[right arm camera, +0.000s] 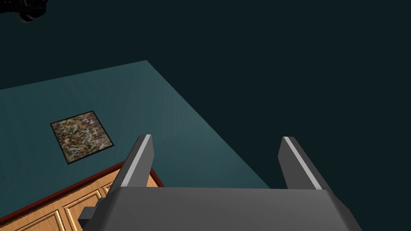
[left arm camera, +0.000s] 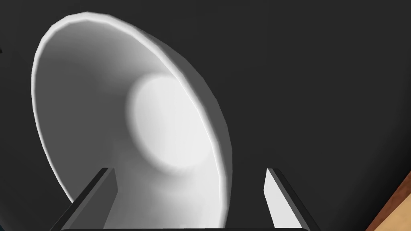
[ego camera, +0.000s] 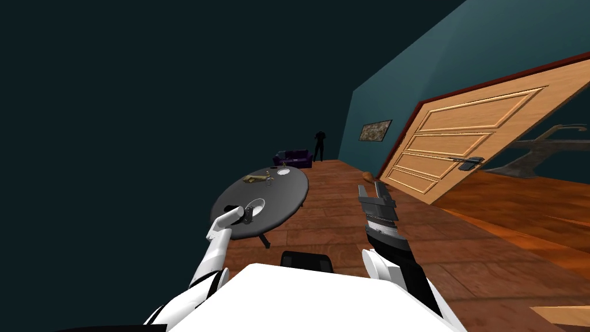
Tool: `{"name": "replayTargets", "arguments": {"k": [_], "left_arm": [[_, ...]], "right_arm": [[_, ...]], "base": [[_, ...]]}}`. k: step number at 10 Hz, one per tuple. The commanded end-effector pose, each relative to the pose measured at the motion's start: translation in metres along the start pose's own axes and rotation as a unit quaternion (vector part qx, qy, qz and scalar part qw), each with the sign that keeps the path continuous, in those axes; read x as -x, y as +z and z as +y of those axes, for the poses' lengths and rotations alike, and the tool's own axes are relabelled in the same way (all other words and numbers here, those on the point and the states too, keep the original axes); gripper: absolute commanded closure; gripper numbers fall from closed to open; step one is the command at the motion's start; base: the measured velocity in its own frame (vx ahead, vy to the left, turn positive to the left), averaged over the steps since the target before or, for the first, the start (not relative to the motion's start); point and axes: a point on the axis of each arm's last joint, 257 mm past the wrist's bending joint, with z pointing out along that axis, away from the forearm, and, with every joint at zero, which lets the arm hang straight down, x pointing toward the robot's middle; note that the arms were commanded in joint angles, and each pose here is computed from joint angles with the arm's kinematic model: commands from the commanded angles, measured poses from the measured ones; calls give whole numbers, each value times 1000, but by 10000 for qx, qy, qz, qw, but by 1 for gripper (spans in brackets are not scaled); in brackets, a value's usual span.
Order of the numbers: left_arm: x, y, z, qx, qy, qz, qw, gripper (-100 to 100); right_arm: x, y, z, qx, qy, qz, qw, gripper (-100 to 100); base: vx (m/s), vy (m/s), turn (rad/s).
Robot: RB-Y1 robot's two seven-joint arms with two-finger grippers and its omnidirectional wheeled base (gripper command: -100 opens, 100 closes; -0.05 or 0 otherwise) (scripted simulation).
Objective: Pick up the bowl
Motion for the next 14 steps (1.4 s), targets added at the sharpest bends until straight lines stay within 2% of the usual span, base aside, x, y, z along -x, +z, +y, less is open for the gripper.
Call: {"name": "replayTargets", "arguments": {"k": [1,3,4,5,9,10,11,12,13,14], "left_arm": [[0,3,0,-19,-14,103,9999,-100],[0,3,0,-21,164,102,9998,-100],[0,3,0,-19,119,98,9999,-100],[0,3,0,-20,136,99,9999,100],[0,3,1,-16,128,101,9999,100],[0,3,1,-14,128,102,9999,0],[0,0,0,-2,129,4,9999,100],[0,0,0,-2,45,4,10000,100],[-1,-3,-1,13,136,-89,9999,100],[-1,-3,-1,12,-5,-90,10000,100]], "right_arm": [[0,0,0,0,0,0,10000,0],[0,0,0,0,0,0,10000,0],[0,0,0,0,0,0,10000,0],[0,0,0,0,0,0,10000,0],[0,0,0,0,0,0,10000,0],[0,0,0,0,0,0,10000,0],[0,0,0,0,0,0,10000,0],[0,0,0,1,0,1,10000,0],[0,0,0,0,-1,1,10000,0],[0,0,0,1,-1,1,10000,0]], "base": [[41,-49,156],[40,-40,63],[9,-9,-2],[0,0,0],[-1,-1,3],[0,0,0],[-63,54,-205],[-65,77,-139],[-61,94,-163],[-60,76,-113]]}}
